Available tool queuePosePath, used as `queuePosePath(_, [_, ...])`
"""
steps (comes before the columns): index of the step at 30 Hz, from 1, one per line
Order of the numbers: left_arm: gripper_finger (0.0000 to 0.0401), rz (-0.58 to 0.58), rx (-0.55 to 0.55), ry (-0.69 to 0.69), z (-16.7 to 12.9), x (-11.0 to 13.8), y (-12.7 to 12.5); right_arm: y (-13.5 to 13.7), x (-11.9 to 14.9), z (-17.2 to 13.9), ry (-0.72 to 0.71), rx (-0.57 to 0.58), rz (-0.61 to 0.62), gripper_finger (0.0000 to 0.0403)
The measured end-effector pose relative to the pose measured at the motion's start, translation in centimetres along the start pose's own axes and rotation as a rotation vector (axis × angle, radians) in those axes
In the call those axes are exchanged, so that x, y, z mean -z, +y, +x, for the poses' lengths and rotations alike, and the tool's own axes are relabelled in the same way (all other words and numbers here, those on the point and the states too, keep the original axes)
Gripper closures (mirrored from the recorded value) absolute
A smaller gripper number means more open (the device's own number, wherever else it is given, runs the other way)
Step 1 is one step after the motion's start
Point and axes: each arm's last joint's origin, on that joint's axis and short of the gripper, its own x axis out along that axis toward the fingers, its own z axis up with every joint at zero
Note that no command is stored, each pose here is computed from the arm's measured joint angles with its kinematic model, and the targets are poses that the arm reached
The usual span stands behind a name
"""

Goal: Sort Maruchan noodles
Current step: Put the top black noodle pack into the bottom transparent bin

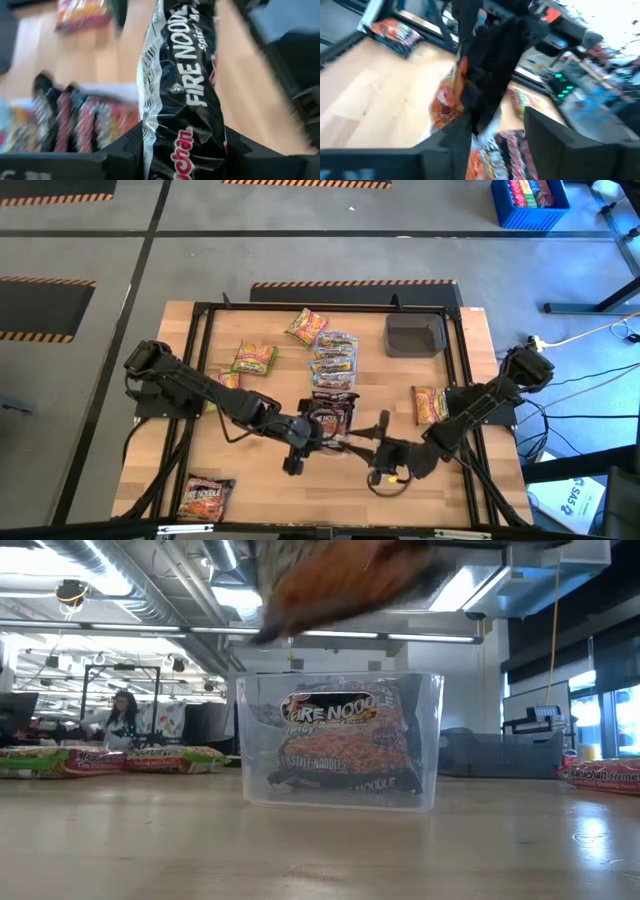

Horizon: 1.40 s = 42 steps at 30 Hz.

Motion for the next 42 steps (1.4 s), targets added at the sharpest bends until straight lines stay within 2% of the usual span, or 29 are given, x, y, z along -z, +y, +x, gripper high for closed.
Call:
queuePosePath(5, [0.0259,0.023,-0.034,0.061,0.3,0.6,0.7,0.9,0.3,-1.8,0.06,0.123,-0.081,0.0201])
queuePosePath(11, [0.0259,0.02,-0.058,0.061,0.6,0.5,1.9,1.4,0.3,-2.8,0.07,0.181,-0.109,0.0194])
queuePosePath(19, [0.0259,-0.001,-0.08,0.059,0.8,0.5,3.3,1.4,0.4,-2.7,0.078,0.184,-0.119,0.0194])
queuePosePath(42, [0.0261,-0.044,-0.048,-0.008,4.5,5.7,3.8,1.5,0.4,-2.7,0.074,0.176,-0.106,0.0194])
